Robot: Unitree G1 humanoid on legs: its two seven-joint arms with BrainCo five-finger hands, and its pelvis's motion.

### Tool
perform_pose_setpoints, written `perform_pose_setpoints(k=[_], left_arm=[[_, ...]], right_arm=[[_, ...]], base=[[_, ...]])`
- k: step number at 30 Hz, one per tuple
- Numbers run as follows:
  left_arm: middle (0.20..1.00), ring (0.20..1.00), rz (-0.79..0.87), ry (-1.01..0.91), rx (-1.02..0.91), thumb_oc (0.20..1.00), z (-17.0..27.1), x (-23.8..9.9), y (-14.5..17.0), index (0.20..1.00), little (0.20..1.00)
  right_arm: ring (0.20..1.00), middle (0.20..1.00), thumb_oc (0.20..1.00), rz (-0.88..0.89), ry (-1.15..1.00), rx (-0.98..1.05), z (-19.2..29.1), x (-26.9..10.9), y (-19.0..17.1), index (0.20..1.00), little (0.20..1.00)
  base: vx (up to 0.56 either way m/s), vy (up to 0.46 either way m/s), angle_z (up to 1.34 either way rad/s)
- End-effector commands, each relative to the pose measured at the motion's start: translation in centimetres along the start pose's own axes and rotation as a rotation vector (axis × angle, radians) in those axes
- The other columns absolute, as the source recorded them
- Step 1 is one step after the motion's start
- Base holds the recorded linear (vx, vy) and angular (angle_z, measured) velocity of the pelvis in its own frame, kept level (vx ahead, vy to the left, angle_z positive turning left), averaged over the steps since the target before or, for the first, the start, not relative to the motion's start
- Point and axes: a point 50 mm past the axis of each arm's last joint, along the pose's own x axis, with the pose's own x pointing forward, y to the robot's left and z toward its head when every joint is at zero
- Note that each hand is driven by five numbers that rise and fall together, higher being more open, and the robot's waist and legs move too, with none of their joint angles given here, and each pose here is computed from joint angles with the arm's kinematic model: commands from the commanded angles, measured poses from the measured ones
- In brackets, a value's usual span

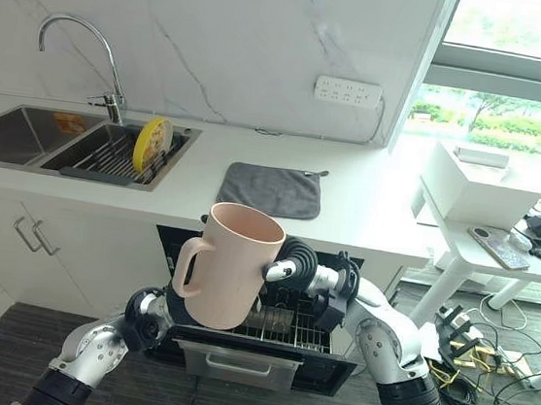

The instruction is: Place the dishes in the dishwasher.

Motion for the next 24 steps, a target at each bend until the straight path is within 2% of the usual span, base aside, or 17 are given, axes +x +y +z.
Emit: perform_pose_setpoints(k=[1, 3, 4, 5, 7, 8, 24], left_arm=[[0.200, 0.200, 0.126, -0.033, 0.069, 0.200, 2.14, -0.36, 2.08, 0.200, 0.200], [0.200, 0.200, 0.128, -0.028, 0.069, 0.200, 2.02, -0.32, 2.09, 0.200, 0.200], [0.200, 0.200, 0.127, -0.027, 0.069, 0.200, 2.00, -0.28, 2.07, 0.200, 0.200], [0.200, 0.200, 0.127, -0.026, 0.070, 0.200, 1.96, -0.28, 2.07, 0.200, 0.200], [0.200, 0.200, 0.127, -0.026, 0.069, 0.200, 1.90, -0.33, 2.09, 0.200, 0.200], [0.200, 0.200, 0.126, -0.026, 0.068, 0.200, 1.94, -0.32, 2.06, 0.200, 0.200], [0.200, 0.200, 0.132, -0.034, 0.065, 0.200, 1.77, -0.33, 2.22, 0.200, 0.200]], right_arm=[[1.000, 1.000, 1.000, 0.410, -0.199, -0.157, 4.73, 3.61, 5.33, 1.000, 1.000], [1.000, 1.000, 1.000, 0.415, -0.231, -0.153, 4.97, 3.80, 5.51, 1.000, 1.000], [0.859, 0.859, 0.859, 0.419, -0.234, -0.150, 4.98, 3.86, 5.57, 0.859, 0.859], [1.000, 1.000, 1.000, 0.418, -0.236, -0.151, 4.99, 3.87, 5.59, 1.000, 1.000], [0.398, 0.398, 0.398, 0.420, -0.244, -0.160, 5.09, 3.90, 5.61, 0.398, 0.398], [0.200, 0.200, 0.200, 0.423, -0.258, -0.171, 5.21, 3.89, 5.70, 0.200, 0.200], [0.200, 0.200, 0.200, 0.427, -0.289, -0.209, 5.47, 3.95, 5.93, 0.200, 0.200]], base=[[0.00, 0.000, 0.00], [0.00, 0.000, 0.00], [0.00, 0.000, 0.00], [0.00, 0.000, 0.00], [0.00, 0.000, 0.00], [0.00, 0.000, 0.00], [-0.01, -0.001, -0.01]])
